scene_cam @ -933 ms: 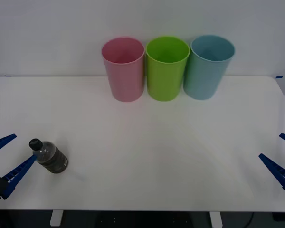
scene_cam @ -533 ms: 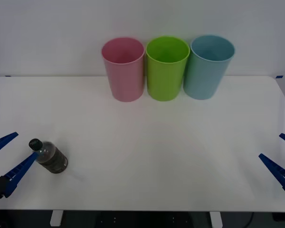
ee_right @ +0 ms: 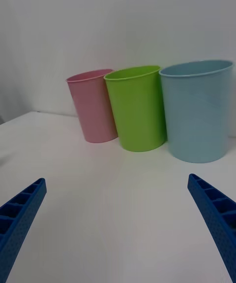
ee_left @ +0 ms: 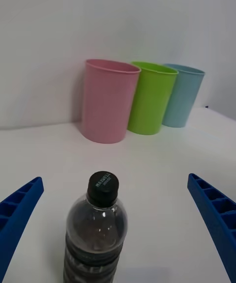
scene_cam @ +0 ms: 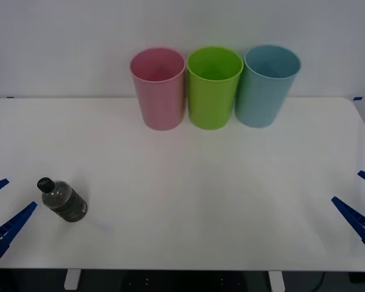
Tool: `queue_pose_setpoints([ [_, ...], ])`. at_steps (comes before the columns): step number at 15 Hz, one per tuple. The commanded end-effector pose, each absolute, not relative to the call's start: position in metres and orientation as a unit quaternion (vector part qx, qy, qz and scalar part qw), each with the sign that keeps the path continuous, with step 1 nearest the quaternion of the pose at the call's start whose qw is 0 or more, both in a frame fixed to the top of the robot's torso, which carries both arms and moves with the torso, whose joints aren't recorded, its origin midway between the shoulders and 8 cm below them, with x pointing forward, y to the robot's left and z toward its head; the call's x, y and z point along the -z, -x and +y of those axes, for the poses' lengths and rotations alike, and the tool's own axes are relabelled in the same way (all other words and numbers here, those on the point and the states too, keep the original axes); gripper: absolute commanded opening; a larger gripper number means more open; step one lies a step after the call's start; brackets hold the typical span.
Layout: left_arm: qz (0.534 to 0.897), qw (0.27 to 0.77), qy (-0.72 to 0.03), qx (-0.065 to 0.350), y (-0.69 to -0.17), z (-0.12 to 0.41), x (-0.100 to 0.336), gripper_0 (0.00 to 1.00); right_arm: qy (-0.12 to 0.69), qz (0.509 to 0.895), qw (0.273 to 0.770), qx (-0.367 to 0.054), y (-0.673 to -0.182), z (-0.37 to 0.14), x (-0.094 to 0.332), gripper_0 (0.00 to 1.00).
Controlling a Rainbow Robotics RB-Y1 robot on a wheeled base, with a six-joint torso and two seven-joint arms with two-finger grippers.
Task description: Grasp the object on the table and drop it into the matching bin: aluminum can to the light blue bin, PET bottle to the pink bin.
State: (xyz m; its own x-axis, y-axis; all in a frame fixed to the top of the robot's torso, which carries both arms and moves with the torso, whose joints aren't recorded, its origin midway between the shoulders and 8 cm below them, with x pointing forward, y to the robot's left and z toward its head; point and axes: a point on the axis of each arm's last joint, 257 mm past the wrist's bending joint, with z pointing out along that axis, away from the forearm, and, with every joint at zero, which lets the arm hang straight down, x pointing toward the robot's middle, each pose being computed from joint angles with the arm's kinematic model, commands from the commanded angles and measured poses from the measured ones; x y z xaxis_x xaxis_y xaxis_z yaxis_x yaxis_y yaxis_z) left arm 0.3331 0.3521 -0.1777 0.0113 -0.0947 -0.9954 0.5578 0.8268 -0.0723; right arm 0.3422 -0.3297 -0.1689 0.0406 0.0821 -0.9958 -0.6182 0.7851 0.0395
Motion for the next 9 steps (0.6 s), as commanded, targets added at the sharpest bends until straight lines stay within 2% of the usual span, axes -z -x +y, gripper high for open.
queue_pose_setpoints([
  [1, 0.677, 0.682, -0.169, 0.217, -0.327, 0.362, 0.190, 1.00, 0.208, 0.645, 0.691, -0.253, -0.342, -0.330, 0.169, 1.00],
  [5, 0.702, 0.667, -0.175, 0.181, -0.319, 0.375, 0.209, 1.00, 0.208, 0.645, 0.691, -0.253, -0.342, -0.330, 0.169, 1.00],
  [9, 0.718, 0.656, -0.192, 0.128, -0.312, 0.389, 0.241, 1.00, 0.208, 0.645, 0.691, -0.253, -0.342, -0.330, 0.169, 1.00],
])
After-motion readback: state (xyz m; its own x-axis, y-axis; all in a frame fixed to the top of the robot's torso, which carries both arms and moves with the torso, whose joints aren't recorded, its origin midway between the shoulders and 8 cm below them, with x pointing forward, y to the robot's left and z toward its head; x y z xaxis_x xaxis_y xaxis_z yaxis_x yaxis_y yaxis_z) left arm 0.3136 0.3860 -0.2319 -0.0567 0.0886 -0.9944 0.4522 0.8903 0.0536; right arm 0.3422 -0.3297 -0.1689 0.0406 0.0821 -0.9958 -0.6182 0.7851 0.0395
